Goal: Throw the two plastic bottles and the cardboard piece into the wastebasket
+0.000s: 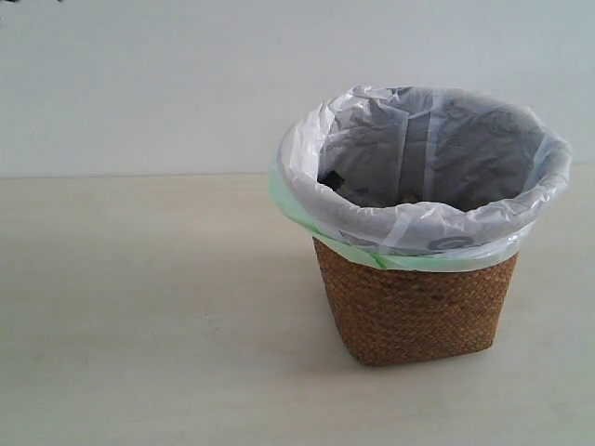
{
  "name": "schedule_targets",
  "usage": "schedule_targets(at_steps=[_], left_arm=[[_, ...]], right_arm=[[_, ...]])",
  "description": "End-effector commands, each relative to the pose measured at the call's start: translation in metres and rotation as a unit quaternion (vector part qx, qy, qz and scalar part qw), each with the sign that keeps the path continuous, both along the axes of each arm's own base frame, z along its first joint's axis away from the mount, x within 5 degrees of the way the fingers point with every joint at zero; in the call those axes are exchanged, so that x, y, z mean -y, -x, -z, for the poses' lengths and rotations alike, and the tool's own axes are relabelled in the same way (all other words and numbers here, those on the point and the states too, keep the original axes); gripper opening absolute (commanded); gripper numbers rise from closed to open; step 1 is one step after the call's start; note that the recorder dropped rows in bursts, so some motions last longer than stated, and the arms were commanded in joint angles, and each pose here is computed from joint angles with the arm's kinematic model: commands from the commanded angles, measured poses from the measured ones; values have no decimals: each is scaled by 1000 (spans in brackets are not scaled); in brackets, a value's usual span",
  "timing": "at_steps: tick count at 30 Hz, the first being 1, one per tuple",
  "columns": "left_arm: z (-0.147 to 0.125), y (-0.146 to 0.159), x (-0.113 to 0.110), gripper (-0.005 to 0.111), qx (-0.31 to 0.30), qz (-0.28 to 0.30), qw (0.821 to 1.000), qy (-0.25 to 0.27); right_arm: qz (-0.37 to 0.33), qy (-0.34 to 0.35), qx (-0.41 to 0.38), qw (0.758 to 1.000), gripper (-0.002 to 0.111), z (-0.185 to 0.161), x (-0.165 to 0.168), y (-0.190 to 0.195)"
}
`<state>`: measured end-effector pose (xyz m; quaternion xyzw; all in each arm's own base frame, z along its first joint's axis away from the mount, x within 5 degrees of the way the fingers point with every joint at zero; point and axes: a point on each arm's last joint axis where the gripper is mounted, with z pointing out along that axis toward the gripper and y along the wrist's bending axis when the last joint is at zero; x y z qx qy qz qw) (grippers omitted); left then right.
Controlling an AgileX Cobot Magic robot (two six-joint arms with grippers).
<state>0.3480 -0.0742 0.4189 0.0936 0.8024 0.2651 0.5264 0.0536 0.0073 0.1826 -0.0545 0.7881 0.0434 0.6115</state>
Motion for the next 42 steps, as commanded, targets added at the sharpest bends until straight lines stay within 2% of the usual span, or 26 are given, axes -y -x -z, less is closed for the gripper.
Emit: schedule_targets(at_steps=[1,3,7,9,10,11,12,13,14,15,16,17,18,19,20,21,23,25,27,33,35,36,38,40,41,42], left_arm=[[-26,27,-23,4,36,-88,995,5],[-25,29,-23,4,30,-91,995,17],[-1,18,-9,4,-22,-64,993,101],[15,9,4,4,-54,-38,986,150],[21,4,16,4,-70,5,979,192],[27,1,36,4,-91,74,956,270],[24,0,50,4,-85,138,940,300],[17,2,71,4,-73,220,901,367],[2,7,93,4,-45,300,849,433],[-12,14,109,6,-30,344,795,498],[-23,20,121,13,-12,406,768,495],[-36,30,135,24,-1,483,722,496],[-43,40,147,43,11,550,682,482],[-47,47,156,60,17,582,660,475],[-47,46,162,82,22,568,675,470],[-41,36,162,109,33,497,737,457],[-23,29,163,106,-5,473,778,414],[-13,27,164,106,-32,470,797,377],[-10,25,163,106,-36,462,804,373],[-10,27,164,106,-44,467,803,368],[-10,33,159,106,-61,484,811,322],[-14,37,151,106,-73,491,813,304],[-24,42,132,102,-84,483,814,312],[-18,42,111,101,-144,470,812,314],[-6,44,100,101,-212,468,811,280],[4,43,94,101,-251,458,813,260]], right_arm=[[-1,5,8,1000,2,-1,0,0],[-1,5,8,1000,2,-1,0,0],[-1,5,8,1000,2,-1,0,0],[-1,5,8,1000,2,-1,0,0],[-1,5,8,1000,2,-1,0,0],[-1,5,8,1000,2,-1,0,0],[-1,5,8,1000,2,-1,0,0],[-1,5,8,1000,2,-1,0,0],[-1,5,8,1000,2,-1,0,0],[-1,5,8,1000,2,-1,0,0],[-1,5,8,1000,2,-1,0,0],[-1,5,8,1000,2,-1,0,0],[-1,5,8,1000,2,-1,0,0],[-1,5,8,1000,2,-1,0,0],[-1,5,8,1000,2,-1,0,0],[-1,5,8,1000,2,-1,0,0],[-1,5,8,1000,2,-1,0,0],[-1,5,8,1000,2,-1,0,0],[-1,5,8,1000,2,-1,0,0],[-1,5,8,1000,2,-1,0,0],[-1,5,8,1000,2,-1,0,0],[-1,5,8,1000,2,-1,0,0],[-1,5,8,1000,2,-1,0,0],[-1,5,8,1000,2,-1,0,0],[-1,5,8,1000,2,-1,0,0],[-1,5,8,1000,2,-1,0,0]])
